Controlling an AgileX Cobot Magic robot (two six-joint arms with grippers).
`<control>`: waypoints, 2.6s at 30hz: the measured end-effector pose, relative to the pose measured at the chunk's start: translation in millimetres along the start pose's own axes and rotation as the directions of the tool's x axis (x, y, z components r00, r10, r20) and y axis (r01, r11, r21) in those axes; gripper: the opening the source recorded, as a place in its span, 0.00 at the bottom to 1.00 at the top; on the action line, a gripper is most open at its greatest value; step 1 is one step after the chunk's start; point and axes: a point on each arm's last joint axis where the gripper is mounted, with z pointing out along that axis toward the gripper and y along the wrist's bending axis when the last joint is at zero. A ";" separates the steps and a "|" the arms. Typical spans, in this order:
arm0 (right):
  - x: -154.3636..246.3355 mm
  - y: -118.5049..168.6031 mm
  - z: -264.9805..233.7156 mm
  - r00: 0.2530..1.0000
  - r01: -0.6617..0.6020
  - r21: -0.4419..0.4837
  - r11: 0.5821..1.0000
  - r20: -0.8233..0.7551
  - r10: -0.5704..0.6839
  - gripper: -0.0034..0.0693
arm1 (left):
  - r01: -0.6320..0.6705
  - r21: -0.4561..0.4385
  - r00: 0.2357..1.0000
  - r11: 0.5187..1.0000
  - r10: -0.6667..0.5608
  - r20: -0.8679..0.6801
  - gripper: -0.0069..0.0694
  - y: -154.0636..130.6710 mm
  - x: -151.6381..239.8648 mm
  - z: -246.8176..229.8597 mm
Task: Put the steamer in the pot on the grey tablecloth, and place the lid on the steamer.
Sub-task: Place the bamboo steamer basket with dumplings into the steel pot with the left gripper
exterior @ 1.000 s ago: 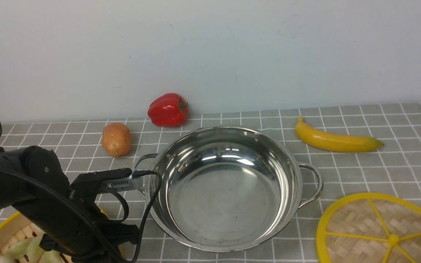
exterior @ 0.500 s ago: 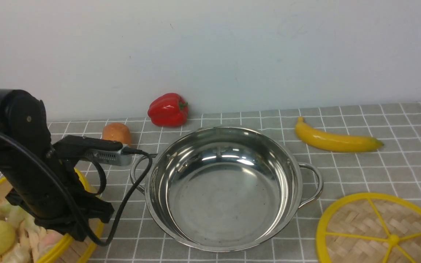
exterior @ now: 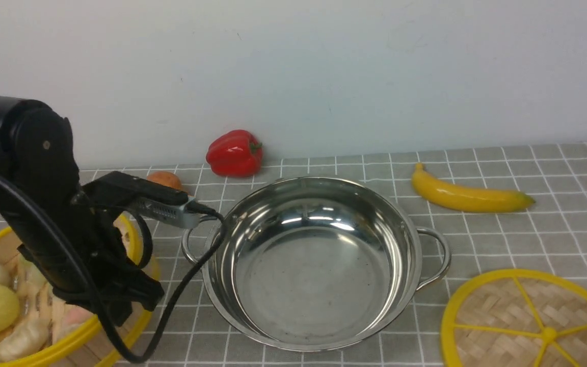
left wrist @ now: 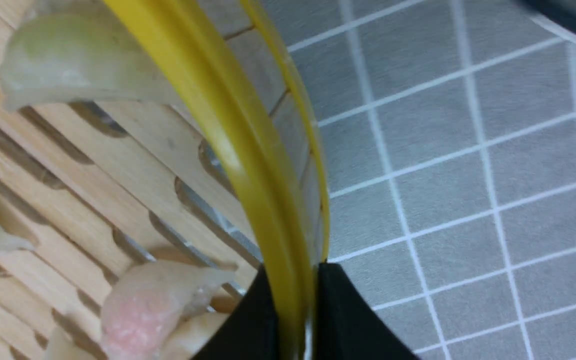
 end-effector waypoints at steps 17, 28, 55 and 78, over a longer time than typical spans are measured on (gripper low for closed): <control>0.0 0.0 0.0 1.000 0.001 0.000 1.000 0.000 -0.001 0.38 | -0.425 -0.133 0.857 0.895 0.445 0.258 0.17 -106.5 -50.4 -75.7; 0.0 0.0 0.0 1.000 0.001 0.000 1.000 0.000 -0.001 0.38 | -0.637 -0.114 0.753 0.763 0.647 0.123 0.17 -149.2 -70.3 -25.1; 0.0 0.0 0.0 1.000 0.001 0.000 1.000 0.000 -0.001 0.38 | -0.756 -0.077 0.650 0.651 0.759 0.030 0.17 -183.7 -97.2 55.6; 0.0 0.0 0.0 1.000 0.001 0.000 1.000 0.000 -0.001 0.38 | -0.728 -0.072 0.682 0.682 0.731 0.036 0.20 -186.8 -101.9 68.7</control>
